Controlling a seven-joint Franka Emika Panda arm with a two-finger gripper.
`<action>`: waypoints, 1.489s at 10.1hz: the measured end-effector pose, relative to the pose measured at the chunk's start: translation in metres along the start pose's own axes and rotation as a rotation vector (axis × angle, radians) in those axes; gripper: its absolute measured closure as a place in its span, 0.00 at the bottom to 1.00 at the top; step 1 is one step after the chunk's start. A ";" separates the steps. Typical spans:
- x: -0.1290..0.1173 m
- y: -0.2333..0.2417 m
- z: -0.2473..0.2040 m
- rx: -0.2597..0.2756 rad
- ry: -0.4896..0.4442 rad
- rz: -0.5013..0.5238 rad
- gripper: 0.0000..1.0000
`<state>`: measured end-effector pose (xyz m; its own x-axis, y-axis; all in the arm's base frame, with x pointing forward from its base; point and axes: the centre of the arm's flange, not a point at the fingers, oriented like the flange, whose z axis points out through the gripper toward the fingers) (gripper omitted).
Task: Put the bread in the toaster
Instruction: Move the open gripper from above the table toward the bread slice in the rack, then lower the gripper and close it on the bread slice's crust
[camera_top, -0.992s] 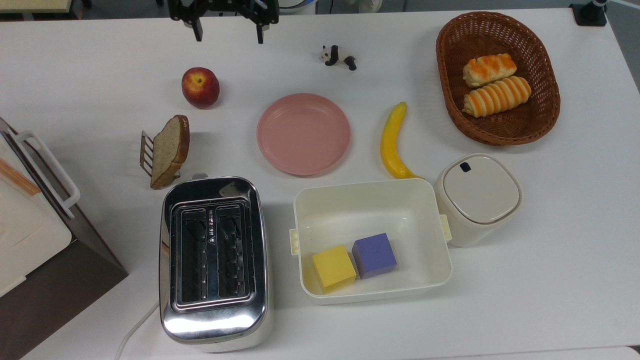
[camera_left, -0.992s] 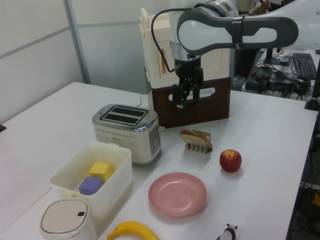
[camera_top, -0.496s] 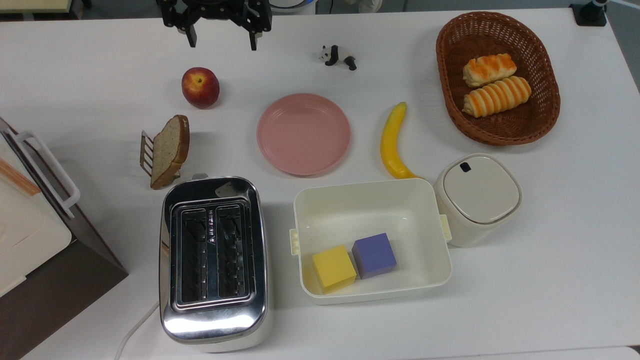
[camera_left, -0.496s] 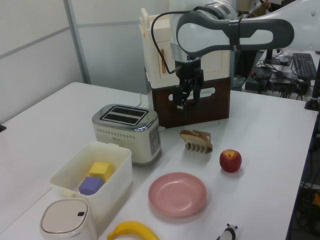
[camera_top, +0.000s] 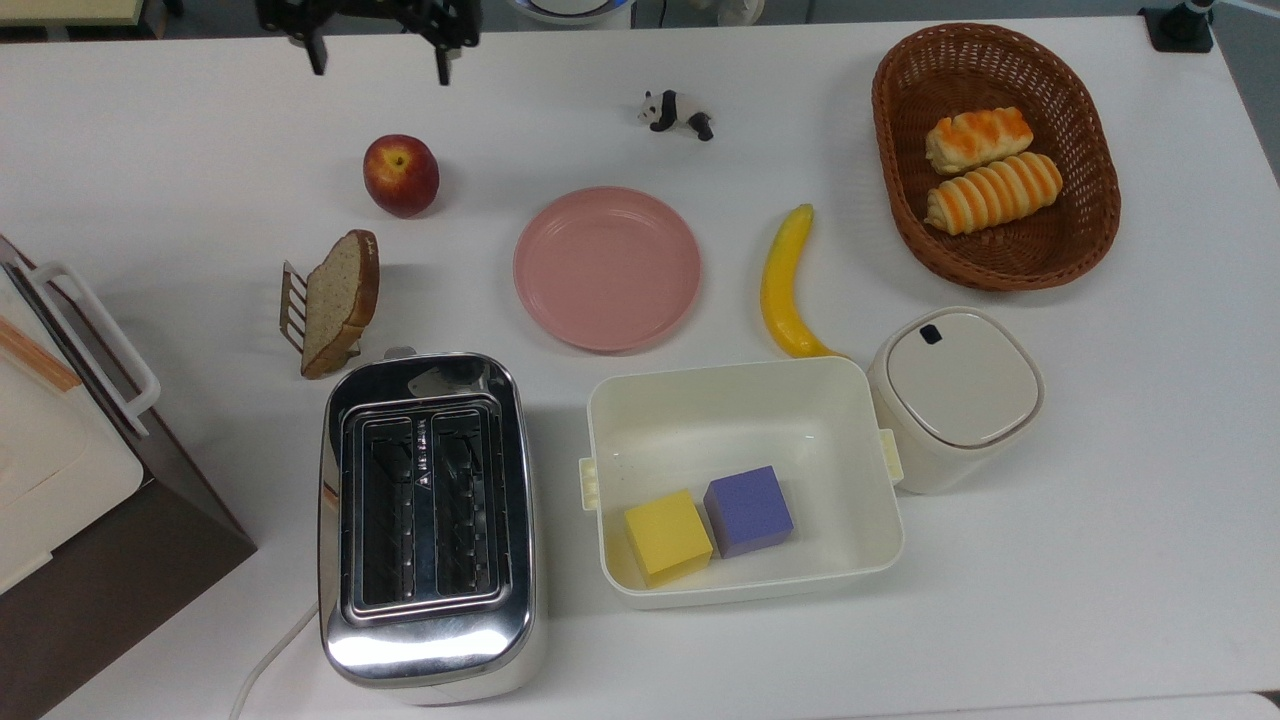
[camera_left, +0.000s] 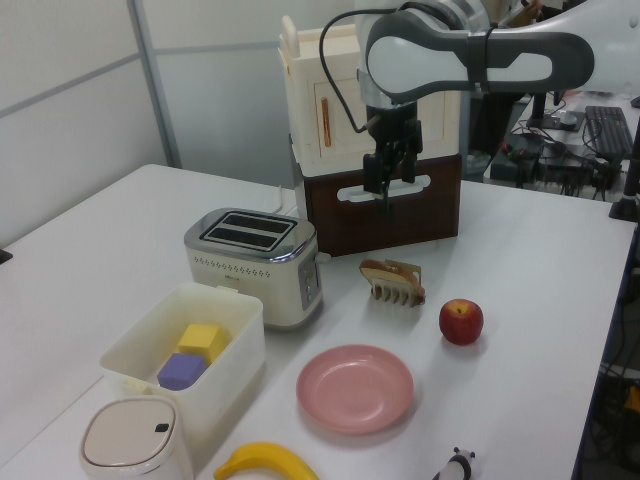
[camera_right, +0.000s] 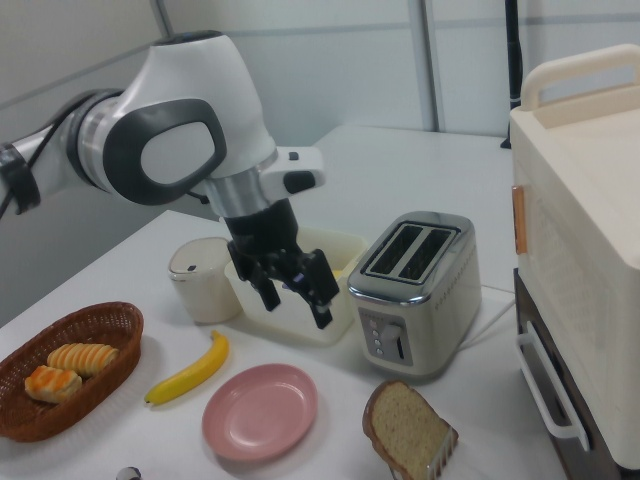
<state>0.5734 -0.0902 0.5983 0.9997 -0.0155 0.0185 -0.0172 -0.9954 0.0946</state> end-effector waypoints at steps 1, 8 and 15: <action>-0.001 0.016 0.004 -0.023 -0.002 -0.014 0.01; 0.022 0.021 0.102 -0.157 -0.002 -0.107 0.05; 0.042 -0.016 0.193 -0.297 -0.038 -0.187 0.21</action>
<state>0.6190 -0.0928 0.4051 0.9858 0.1557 -0.0633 0.1680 -0.9104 0.3782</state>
